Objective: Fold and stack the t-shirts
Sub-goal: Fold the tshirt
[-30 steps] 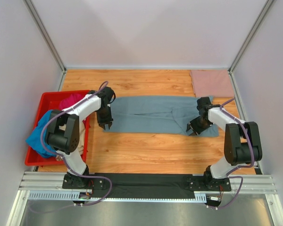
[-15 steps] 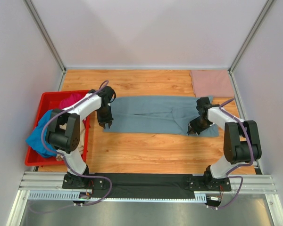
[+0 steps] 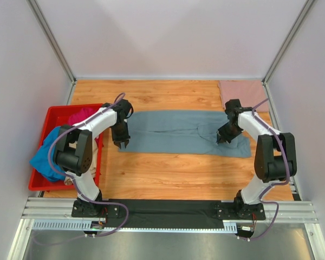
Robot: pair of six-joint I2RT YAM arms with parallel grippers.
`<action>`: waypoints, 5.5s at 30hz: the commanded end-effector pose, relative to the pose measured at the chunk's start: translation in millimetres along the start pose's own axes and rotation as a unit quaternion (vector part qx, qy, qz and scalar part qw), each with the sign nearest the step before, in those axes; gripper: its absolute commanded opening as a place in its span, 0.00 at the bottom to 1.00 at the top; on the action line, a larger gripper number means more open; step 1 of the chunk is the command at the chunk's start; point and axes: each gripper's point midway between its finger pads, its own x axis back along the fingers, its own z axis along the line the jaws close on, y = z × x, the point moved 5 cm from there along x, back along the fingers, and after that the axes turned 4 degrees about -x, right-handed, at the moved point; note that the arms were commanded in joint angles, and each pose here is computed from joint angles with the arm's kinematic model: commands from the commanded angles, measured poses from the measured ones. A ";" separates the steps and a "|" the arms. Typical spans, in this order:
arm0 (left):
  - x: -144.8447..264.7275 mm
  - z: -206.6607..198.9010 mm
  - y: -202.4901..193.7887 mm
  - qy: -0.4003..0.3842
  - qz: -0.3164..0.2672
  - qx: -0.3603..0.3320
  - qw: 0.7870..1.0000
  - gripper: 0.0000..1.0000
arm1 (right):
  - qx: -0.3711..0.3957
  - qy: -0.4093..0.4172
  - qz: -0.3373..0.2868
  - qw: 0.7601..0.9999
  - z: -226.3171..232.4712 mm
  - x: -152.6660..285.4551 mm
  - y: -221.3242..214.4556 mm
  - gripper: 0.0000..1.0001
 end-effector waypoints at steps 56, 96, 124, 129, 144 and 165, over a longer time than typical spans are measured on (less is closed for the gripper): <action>2.4 -13.0 14.6 -0.033 -0.008 0.001 0.999 0.33 | 0.083 0.048 -0.073 0.993 52.5 27.9 58.2 0.61; 90.9 -116.6 90.2 -0.363 -0.148 -0.070 0.917 0.33 | -0.134 0.059 -0.028 0.989 35.8 22.2 68.5 0.47; 85.7 -105.4 61.0 -0.322 -0.128 -0.086 0.934 0.32 | -0.192 0.132 -0.146 0.961 79.8 -6.3 133.4 0.15; 82.7 -102.0 58.6 -0.313 -0.123 -0.090 0.937 0.32 | -0.179 0.146 -0.148 0.962 84.2 -8.2 144.7 0.12; 82.0 -103.8 60.4 -0.315 -0.122 -0.084 0.937 0.32 | 0.096 0.116 -0.149 0.977 63.8 35.7 74.0 0.00; 78.8 -100.6 58.7 -0.302 -0.116 -0.080 0.943 0.32 | 0.148 0.105 -0.206 0.962 70.0 -19.2 79.5 0.00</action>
